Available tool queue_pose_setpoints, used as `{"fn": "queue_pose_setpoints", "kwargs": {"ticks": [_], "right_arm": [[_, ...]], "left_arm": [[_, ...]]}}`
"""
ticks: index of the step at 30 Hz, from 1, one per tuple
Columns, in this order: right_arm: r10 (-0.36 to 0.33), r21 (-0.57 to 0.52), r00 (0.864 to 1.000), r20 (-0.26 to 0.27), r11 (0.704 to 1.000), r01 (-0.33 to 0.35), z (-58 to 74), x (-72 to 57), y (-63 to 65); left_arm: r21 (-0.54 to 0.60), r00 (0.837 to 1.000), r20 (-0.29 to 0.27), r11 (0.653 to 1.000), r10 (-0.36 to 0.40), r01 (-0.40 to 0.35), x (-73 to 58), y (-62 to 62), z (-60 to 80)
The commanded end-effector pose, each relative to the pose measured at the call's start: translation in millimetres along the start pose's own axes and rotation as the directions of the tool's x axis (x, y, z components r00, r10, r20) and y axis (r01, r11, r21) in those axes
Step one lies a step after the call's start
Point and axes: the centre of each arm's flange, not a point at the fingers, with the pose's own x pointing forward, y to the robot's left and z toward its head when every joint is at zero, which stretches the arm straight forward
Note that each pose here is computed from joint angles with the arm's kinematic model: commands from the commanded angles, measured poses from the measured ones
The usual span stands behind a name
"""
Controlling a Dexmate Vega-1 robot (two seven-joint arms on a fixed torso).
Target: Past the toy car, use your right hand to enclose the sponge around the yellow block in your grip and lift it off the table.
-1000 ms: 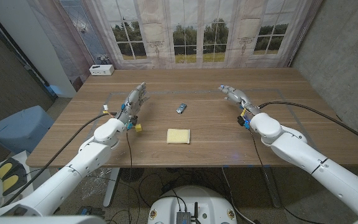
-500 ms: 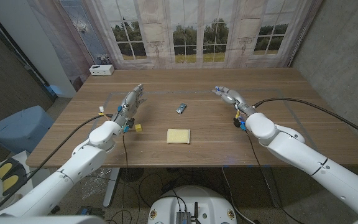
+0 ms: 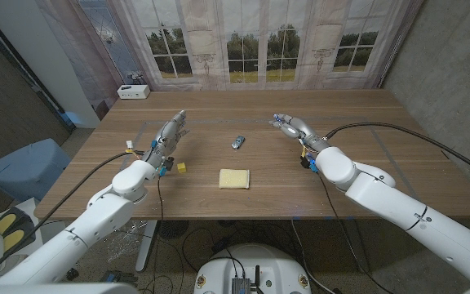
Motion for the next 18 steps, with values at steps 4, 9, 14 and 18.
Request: {"fn": "queue_pose_setpoints", "kwargs": {"ticks": [4,9,14,18], "right_arm": [[0.011,-0.089,1.000,-0.007,0.996,-0.012,21.0,-11.5,19.3],[0.016,-0.125,1.000,-0.014,0.992,-0.017,28.6,-16.6,27.9],[0.016,-0.144,1.000,-0.021,0.989,-0.018,34.4,-21.7,35.8],[0.020,-0.160,1.000,-0.023,0.987,-0.024,38.0,-24.8,42.1]], "left_arm": [[0.024,1.000,0.008,1.000,-0.002,0.002,-10.4,0.8,5.6],[0.024,1.000,0.016,1.000,-0.002,0.002,-14.4,2.6,5.8],[0.019,1.000,0.020,1.000,-0.007,0.007,-18.4,4.2,4.2],[0.014,1.000,0.027,1.000,-0.003,0.002,-23.2,5.7,2.5]]}}
